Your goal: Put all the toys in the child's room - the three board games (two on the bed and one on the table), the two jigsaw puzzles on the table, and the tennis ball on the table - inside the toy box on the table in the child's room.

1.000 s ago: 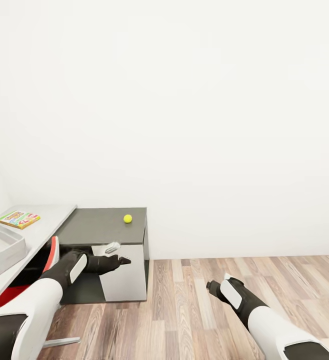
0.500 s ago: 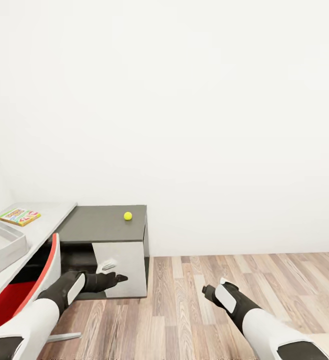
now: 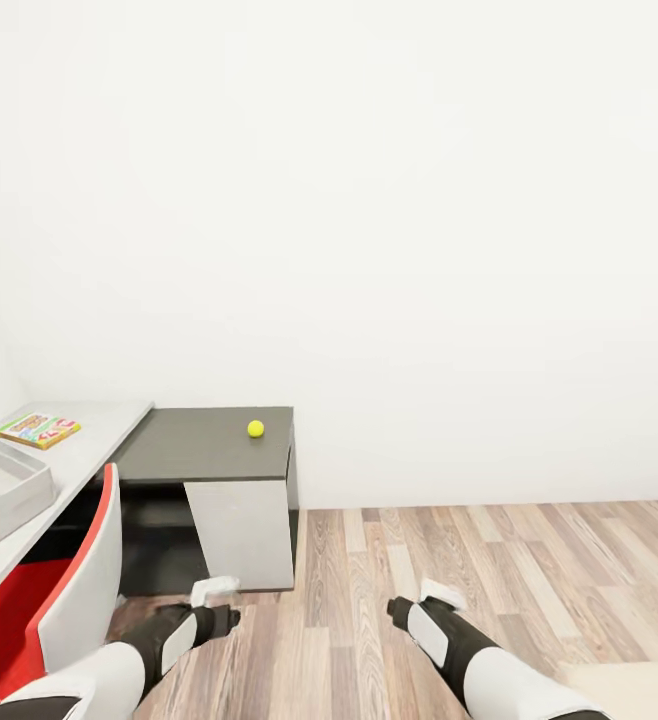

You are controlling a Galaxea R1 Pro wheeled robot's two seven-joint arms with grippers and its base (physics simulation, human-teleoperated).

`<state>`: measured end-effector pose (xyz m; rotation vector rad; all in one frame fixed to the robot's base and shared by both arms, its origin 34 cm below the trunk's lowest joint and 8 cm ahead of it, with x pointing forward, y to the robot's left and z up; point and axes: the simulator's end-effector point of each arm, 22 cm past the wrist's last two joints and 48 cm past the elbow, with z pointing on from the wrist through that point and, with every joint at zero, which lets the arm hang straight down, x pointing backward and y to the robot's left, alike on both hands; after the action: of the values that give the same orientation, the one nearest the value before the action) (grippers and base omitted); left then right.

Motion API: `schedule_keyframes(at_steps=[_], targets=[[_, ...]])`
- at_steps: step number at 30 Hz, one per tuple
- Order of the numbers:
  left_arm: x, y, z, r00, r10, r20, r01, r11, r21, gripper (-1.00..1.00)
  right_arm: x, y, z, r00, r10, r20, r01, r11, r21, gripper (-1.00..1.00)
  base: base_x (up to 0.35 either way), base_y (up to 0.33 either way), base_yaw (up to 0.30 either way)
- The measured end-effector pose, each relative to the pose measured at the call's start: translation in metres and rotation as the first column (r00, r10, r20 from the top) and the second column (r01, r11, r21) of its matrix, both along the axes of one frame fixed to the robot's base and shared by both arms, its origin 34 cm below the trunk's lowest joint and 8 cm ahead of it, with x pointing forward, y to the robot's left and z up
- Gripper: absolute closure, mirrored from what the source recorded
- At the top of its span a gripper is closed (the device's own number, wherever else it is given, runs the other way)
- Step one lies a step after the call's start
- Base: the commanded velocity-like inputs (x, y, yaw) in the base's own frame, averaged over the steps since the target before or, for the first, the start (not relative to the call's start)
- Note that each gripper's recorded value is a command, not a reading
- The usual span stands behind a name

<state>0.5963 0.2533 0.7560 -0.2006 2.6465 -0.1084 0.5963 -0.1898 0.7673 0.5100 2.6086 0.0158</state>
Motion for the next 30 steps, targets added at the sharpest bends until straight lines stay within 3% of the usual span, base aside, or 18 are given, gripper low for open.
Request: schedule_keyframes(at_steps=[5, 14, 30], targets=[[-0.016, -0.022, -0.013, 0.999, -0.012, 0.033, 0.012, 1.000, 0.020, -1.00, -0.008, -0.002, -0.006, 1.000, -0.007, 0.003, 0.007, 1.000, -0.006, -1.00, 0.000, 0.000, 0.000], [-0.014, -0.020, -0.012, 0.998, -0.046, 0.047, 0.043, 0.998, 0.051, -1.00, 0.001, -0.006, -0.001, 0.998, -0.032, 0.056, 0.032, 0.999, -0.015, -1.00, 0.000, 0.000, 0.000], [-0.014, -0.019, -0.013, 0.997, -0.062, 0.050, 0.059, 0.996, 0.060, -1.00, 0.000, -0.005, -0.003, 0.998, -0.033, 0.055, 0.034, 0.999, -0.014, -1.00, 0.003, 0.001, -0.100]])
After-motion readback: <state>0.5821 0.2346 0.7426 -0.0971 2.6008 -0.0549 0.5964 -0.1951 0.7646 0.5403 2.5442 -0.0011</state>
